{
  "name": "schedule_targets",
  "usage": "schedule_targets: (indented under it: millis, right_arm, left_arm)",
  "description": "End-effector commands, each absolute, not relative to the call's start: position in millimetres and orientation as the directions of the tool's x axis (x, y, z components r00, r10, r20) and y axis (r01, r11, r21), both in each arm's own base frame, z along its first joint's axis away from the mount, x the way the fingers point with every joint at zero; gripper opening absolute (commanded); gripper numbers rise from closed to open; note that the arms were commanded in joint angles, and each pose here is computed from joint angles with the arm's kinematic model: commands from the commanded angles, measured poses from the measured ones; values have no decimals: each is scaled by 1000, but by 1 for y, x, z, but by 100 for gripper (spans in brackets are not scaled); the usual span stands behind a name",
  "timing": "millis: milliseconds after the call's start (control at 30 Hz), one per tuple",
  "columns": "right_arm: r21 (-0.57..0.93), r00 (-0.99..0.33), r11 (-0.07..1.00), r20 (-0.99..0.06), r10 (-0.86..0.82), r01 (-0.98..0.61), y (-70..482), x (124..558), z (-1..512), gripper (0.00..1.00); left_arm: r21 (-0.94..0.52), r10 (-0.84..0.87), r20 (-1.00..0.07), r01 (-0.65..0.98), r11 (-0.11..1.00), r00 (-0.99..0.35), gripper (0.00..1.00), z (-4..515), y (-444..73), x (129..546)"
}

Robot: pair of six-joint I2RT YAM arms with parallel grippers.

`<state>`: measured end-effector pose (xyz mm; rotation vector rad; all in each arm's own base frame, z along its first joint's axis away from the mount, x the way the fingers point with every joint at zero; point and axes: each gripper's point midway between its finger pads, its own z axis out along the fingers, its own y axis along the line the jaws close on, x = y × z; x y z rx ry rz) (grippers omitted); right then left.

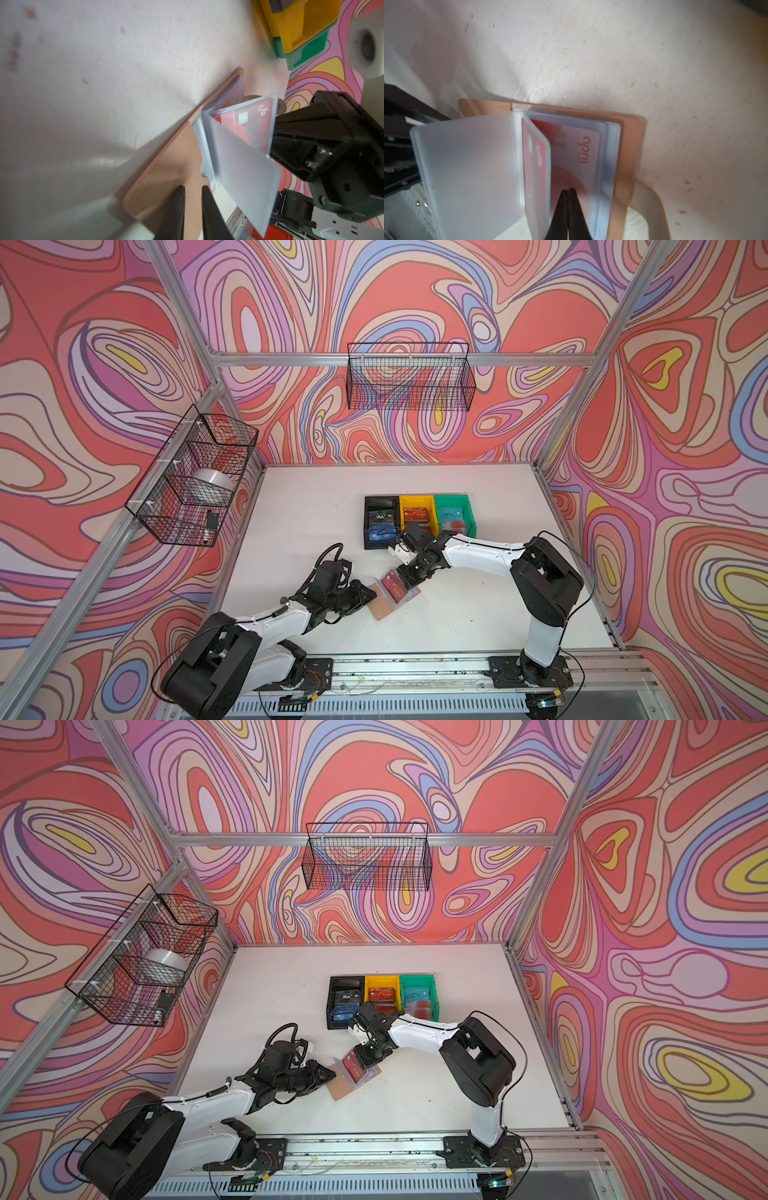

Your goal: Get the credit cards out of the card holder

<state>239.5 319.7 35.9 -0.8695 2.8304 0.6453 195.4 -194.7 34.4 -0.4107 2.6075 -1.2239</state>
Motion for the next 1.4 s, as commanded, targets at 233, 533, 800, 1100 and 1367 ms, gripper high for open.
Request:
schedule_targets:
  millis: [233,533,800,1100,1367]
  right_arm:
    - [371,-820,732,-240,-519,-571,322,239,45,6]
    - [305,-817,759,-261,-514,-575,315,249,49,6]
    - [268,-805,766,-310,-505,-584,313,258,64,7]
    - [251,-809,775,-288,-512,-580,310,258,53,7]
    - [205,-809,794,-301,-506,-573,303,264,52,8]
  left_arm:
    - [-733,-379,-171,-140,666,-909,27,74,-170,184]
    - [-761,-370,-126,-150,631,-920,27,61,-183,190]
    - [-755,-354,-72,-181,630,-932,24,37,-190,193]
    - [-706,-357,-73,-204,678,-931,24,22,-180,188]
    - [-682,-353,-51,-226,696,-934,24,5,-178,185]
